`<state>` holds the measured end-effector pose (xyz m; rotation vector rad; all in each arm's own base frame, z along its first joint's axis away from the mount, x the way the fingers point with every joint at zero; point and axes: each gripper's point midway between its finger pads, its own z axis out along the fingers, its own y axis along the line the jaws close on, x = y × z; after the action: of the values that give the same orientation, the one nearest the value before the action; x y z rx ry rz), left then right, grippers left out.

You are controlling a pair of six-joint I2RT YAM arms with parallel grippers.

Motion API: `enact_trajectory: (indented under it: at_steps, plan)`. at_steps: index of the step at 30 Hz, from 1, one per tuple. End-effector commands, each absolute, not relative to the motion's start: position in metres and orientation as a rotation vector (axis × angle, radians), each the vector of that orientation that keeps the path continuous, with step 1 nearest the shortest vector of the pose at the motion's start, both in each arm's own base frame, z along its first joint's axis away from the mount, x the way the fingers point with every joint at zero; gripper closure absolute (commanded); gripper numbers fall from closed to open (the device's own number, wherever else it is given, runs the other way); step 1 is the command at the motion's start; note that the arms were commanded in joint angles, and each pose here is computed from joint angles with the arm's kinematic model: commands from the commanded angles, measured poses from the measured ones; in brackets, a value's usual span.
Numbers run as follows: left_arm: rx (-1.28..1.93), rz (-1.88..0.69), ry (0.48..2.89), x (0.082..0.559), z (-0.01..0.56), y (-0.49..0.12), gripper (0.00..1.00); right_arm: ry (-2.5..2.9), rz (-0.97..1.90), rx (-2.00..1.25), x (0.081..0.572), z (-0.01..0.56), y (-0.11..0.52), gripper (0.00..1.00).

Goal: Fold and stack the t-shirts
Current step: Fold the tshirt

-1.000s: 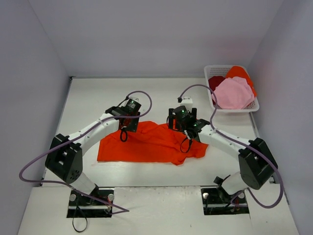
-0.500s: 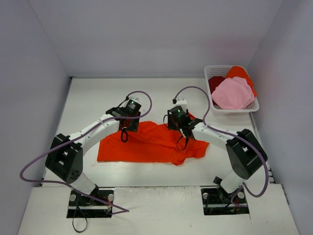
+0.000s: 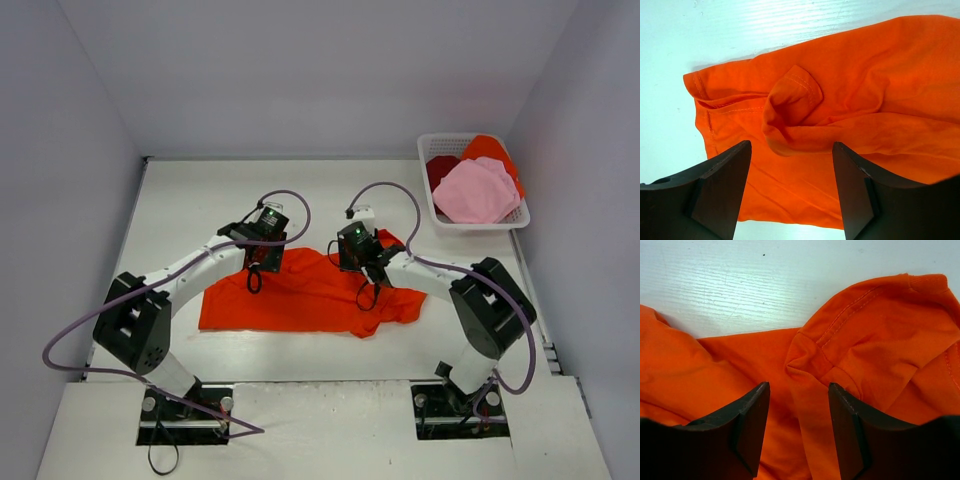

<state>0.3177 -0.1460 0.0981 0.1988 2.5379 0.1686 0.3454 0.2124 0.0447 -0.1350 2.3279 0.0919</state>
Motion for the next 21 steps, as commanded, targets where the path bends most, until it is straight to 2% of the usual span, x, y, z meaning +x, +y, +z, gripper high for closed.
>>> enact_trajectory:
  at_steps: [1,6,13,16,19,21]
  plan:
    - [0.162,0.166,2.482,0.328,0.108,-0.148,0.39,2.263,0.095,-0.109,0.357,0.059,0.217,0.53]
    - [0.159,0.163,2.484,0.328,0.107,-0.149,0.39,2.267,0.082,-0.113,0.360,0.055,0.218,0.61]
    - [0.160,0.172,2.483,0.327,0.106,-0.147,0.39,2.275,0.060,-0.110,0.359,0.050,0.214,0.87]
    - [0.160,0.170,2.483,0.328,0.106,-0.147,0.39,2.272,0.056,-0.100,0.358,0.052,0.211,0.95]
    - [0.163,0.170,2.485,0.327,0.106,-0.147,0.39,2.261,0.049,-0.083,0.359,0.058,0.206,1.00]
    - [0.166,0.169,2.486,0.326,0.106,-0.147,0.39,2.256,0.009,-0.062,0.361,0.063,0.196,1.00]
